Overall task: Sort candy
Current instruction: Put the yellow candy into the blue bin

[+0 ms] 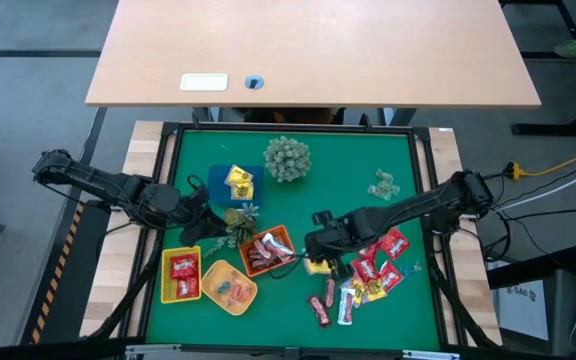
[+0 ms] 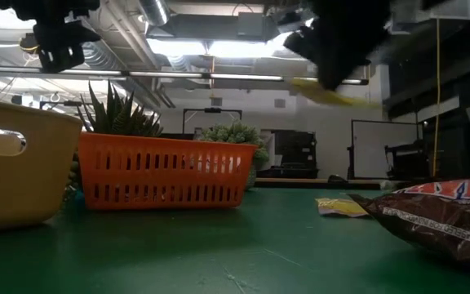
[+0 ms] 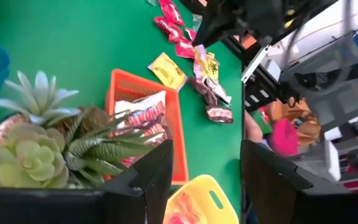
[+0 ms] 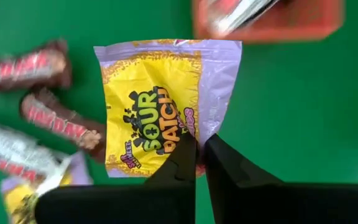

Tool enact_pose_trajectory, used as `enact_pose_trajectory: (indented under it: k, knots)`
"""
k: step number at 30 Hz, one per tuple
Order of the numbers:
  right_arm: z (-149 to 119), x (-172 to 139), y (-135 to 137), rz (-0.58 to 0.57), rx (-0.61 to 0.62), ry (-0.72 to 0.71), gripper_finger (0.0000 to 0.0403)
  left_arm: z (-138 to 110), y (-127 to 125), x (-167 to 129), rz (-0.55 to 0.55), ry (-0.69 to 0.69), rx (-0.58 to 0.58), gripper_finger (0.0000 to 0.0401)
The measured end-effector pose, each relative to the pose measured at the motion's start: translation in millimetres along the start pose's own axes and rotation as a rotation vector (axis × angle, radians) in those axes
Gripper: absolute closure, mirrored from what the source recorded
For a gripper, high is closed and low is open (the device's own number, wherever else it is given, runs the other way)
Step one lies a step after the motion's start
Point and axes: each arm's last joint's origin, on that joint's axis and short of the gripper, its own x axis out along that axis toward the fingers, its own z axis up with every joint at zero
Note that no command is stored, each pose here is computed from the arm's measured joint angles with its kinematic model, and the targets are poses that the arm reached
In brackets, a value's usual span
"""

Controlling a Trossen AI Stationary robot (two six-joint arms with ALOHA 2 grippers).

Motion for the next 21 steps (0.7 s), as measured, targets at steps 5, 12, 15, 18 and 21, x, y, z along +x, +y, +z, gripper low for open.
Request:
enact_pose_trajectory:
  k: [5,12,15,18,21]
  knots:
    - [20.9,-18.1,-29.2,-0.147,-0.018,-0.157,0.0391,0.4,0.3,0.0,0.013,-0.014,0.06,0.0229]
    - [42.4,-16.0,-101.5,-0.285,0.073,-0.463,0.0385,0.8,0.8,0.0,0.029,-0.027,0.146,0.0229]
    - [50.5,-3.2,-132.9,-0.322,0.122,-0.593,0.0385,1.2,1.1,-0.1,0.042,-0.04,0.184,0.0229]
    - [54.6,7.7,-160.7,-0.368,0.157,-0.708,0.0384,1.6,1.1,-0.1,0.047,-0.046,0.212,0.0229]
    - [54.5,22.2,-181.7,-0.412,0.185,-0.763,0.0384,1.5,1.0,-0.1,0.047,-0.046,0.218,0.0229]
